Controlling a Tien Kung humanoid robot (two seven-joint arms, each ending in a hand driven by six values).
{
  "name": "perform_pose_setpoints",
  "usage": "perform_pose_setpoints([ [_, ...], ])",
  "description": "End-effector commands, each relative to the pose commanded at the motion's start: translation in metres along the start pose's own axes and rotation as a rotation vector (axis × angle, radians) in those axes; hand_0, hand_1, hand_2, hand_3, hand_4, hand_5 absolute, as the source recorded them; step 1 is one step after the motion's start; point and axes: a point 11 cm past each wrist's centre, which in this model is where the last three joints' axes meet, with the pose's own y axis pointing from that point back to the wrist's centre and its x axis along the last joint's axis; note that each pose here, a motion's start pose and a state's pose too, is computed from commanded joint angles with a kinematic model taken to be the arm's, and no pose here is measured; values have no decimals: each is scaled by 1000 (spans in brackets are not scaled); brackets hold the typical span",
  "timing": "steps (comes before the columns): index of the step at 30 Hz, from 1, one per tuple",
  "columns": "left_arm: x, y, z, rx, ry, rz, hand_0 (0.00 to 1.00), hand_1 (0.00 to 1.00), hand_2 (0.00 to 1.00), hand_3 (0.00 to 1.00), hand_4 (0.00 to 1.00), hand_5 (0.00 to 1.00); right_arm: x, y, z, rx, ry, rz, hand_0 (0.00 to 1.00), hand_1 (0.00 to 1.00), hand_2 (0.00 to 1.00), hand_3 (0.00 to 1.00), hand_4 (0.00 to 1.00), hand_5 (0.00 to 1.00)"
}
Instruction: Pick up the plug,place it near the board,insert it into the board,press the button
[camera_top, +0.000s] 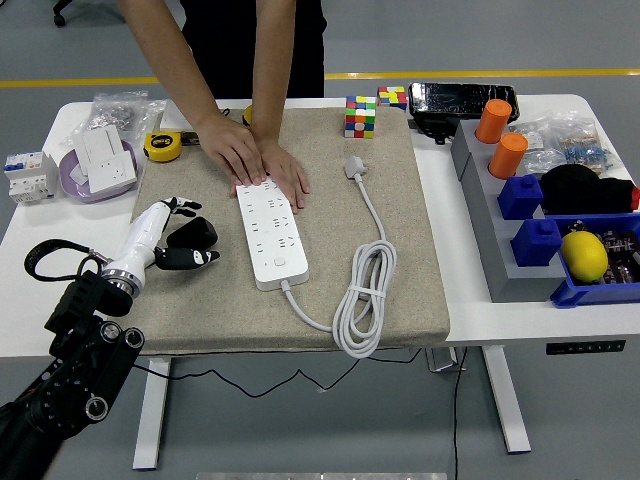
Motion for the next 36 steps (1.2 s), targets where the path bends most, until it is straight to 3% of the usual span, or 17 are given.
perform_pose_setpoints([
  [8, 0, 0, -6, 18, -15, 6, 886, 839, 694, 678, 998, 102, 0, 0, 1, -2, 2, 0, 850, 762, 750, 783, 998, 889],
  [9, 0, 0, -7, 21, -17, 6, 873, 856, 649, 537, 994, 131, 0, 0, 1, -2, 2, 0, 850, 762, 750, 784, 998, 888],
  [14, -1, -2, -12, 35, -30, 5, 873, 856, 649, 537, 994, 131, 1, 0, 2, -3, 4, 1, 850, 762, 750, 784, 998, 888],
  [15, -1, -3, -12, 36, -31, 5, 855, 836, 595, 511, 925, 161, 1, 0, 2, -3, 4, 1, 850, 762, 750, 784, 998, 888],
  [20, 0, -4, -13, 36, -41, 15, 855, 836, 595, 511, 925, 161, 1, 0, 2, -3, 5, 1, 850, 762, 750, 784, 998, 888],
  [21, 1, -5, -13, 36, -43, 16, 839, 815, 541, 488, 836, 174, 1, 0, 2, -4, 5, 1, 851, 762, 750, 784, 998, 887],
  [26, 3, -8, -13, 30, -67, 37, 839, 815, 541, 488, 836, 174, 1, 0, 2, -3, 3, 2, 851, 762, 750, 784, 998, 887],
  [27, 4, -8, -14, 30, -66, 39, 815, 790, 510, 484, 701, 196, 2, 0, 1, -2, 2, 2, 851, 762, 749, 784, 998, 887],
  [32, 4, -9, -14, 29, -70, 40, 815, 790, 510, 484, 701, 196, 2, 0, 0, 0, -1, 2, 851, 762, 749, 784, 998, 887],
  [33, 4, -9, -14, 29, -70, 41, 797, 761, 488, 464, 581, 198, 1, 0, 0, 0, -1, 2, 852, 762, 751, 784, 998, 887],
  [36, 5, -9, -13, 26, -71, 46, 797, 761, 488, 464, 581, 198, 1, 0, 1, -2, -2, 2, 852, 762, 751, 784, 998, 887],
])
